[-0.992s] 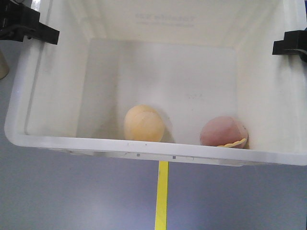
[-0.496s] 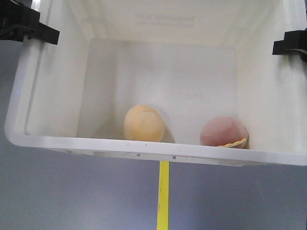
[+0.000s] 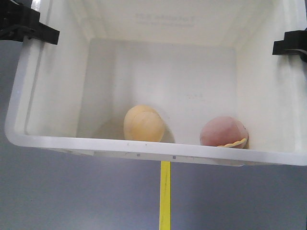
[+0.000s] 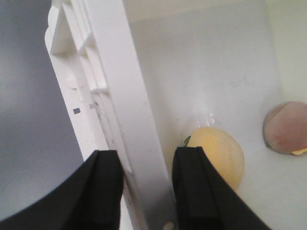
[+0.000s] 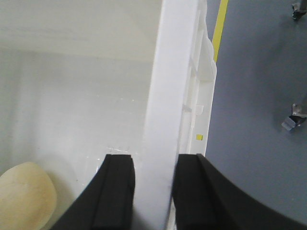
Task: Place moving items into box and shelve
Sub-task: 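Hold the crate by both rims while the base drives away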
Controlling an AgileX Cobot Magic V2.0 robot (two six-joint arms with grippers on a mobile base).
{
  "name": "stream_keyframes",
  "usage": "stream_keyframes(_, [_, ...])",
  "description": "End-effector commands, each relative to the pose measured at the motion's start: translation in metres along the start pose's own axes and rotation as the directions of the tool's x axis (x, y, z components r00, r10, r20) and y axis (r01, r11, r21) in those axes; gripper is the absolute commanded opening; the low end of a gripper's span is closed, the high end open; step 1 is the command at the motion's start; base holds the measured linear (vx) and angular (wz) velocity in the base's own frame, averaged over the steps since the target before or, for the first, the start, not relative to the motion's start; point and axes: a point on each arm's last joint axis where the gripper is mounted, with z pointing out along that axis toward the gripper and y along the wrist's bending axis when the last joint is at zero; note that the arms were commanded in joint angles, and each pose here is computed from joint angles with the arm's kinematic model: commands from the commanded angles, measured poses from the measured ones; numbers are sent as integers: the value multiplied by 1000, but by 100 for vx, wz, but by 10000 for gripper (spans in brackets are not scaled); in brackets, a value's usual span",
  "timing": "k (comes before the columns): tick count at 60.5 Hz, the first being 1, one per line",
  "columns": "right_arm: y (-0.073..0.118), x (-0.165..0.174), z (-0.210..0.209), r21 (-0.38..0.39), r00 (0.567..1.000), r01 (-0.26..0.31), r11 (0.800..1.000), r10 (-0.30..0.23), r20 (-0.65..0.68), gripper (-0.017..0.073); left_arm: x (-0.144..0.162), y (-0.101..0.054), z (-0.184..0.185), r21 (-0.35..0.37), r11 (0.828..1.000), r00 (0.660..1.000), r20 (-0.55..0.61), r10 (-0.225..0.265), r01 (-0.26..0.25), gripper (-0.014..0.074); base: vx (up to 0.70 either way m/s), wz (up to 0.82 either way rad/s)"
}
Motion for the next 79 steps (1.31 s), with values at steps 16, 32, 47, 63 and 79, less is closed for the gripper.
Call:
stream_keyframes(16, [15, -22, -21, -100, 978, -41, 994, 61, 201, -6, -15, -29, -26, 168, 986, 981, 193, -22, -11, -6, 44, -2])
stream_keyframes(32, [15, -22, -21, -101, 978, -41, 994, 60, 199, -6, -15, -29, -26, 168, 986, 981, 193, -22, -11, -6, 45, 1])
stream_keyframes(47, [15, -22, -21, -101, 978, -41, 994, 60, 199, -6, -15, -29, -26, 168, 986, 981, 193, -22, -11, -6, 45, 1])
stream_keyframes(63, [15, -22, -21, -101, 978, -41, 994, 60, 198, -6, -15, -29, -26, 168, 986, 981, 193, -22, -11, -6, 45, -2])
stream_keyframes(79, [15, -22, -21, -101, 978, -41, 994, 60, 198, -6, -15, -29, -26, 168, 986, 981, 193, -22, -11, -6, 44, -2])
